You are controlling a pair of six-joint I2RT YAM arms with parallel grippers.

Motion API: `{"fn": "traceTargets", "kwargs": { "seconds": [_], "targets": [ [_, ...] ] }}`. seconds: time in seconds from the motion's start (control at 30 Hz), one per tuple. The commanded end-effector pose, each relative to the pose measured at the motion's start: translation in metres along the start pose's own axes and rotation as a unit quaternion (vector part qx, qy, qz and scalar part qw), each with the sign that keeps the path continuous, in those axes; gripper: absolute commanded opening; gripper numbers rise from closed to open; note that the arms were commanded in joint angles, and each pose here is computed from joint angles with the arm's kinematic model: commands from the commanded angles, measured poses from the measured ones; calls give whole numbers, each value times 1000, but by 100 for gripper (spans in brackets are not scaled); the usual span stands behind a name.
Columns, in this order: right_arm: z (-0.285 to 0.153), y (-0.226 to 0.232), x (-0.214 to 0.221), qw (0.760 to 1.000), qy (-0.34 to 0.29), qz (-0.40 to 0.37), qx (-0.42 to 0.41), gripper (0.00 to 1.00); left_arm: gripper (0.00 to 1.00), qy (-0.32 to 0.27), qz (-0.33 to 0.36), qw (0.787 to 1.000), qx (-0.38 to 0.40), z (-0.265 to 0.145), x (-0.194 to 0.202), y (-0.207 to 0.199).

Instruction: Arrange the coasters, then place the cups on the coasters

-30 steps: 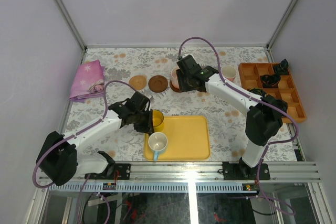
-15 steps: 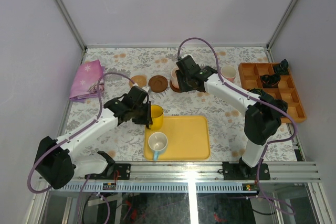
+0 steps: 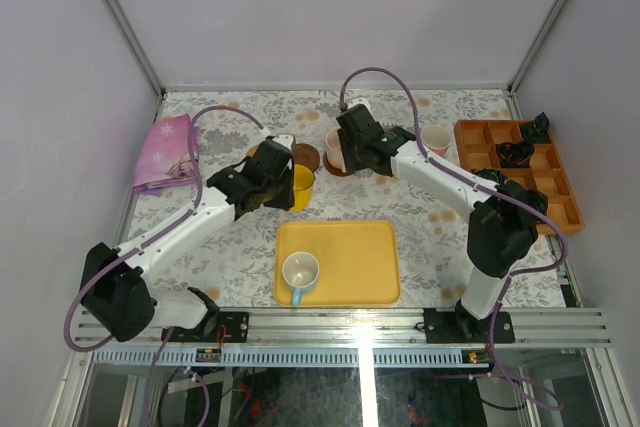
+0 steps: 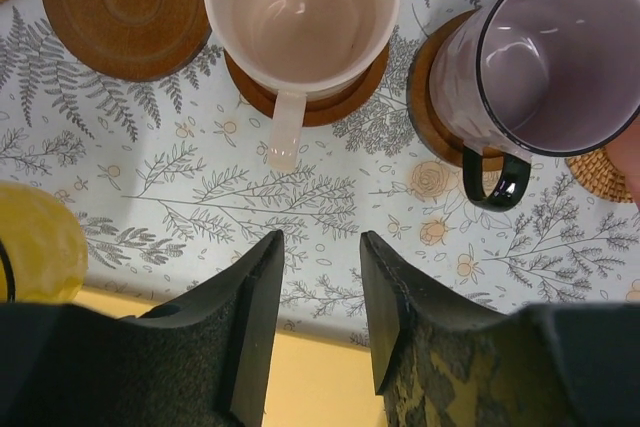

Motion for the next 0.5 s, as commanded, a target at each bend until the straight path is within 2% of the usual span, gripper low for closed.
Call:
{"fn": "traceTargets", "kwargs": {
  "seconds": [0.0, 0.27, 0.47],
  "targets": [
    [-18, -10, -26, 998, -58, 14, 16, 43, 0, -136, 14, 991, -8, -1, -78, -9],
    [-19, -23, -30, 995, -91, 22, 41, 39, 0, -207, -69, 976, 21, 36, -133, 24],
    [-16, -27, -32, 993, -101, 20, 49, 38, 0, -227, -50, 972, 21, 66, -159, 27]
  ]
}}
Point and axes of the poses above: each gripper's point midway between its finger pads, its own z axis out along the fingers, its own y axis along the line the jaws close on, x = y × z, the point moved 2 cm from there along -z, back along the fingers, and after that the axes turned 2 degrees about -z, right-handed, at the moved point
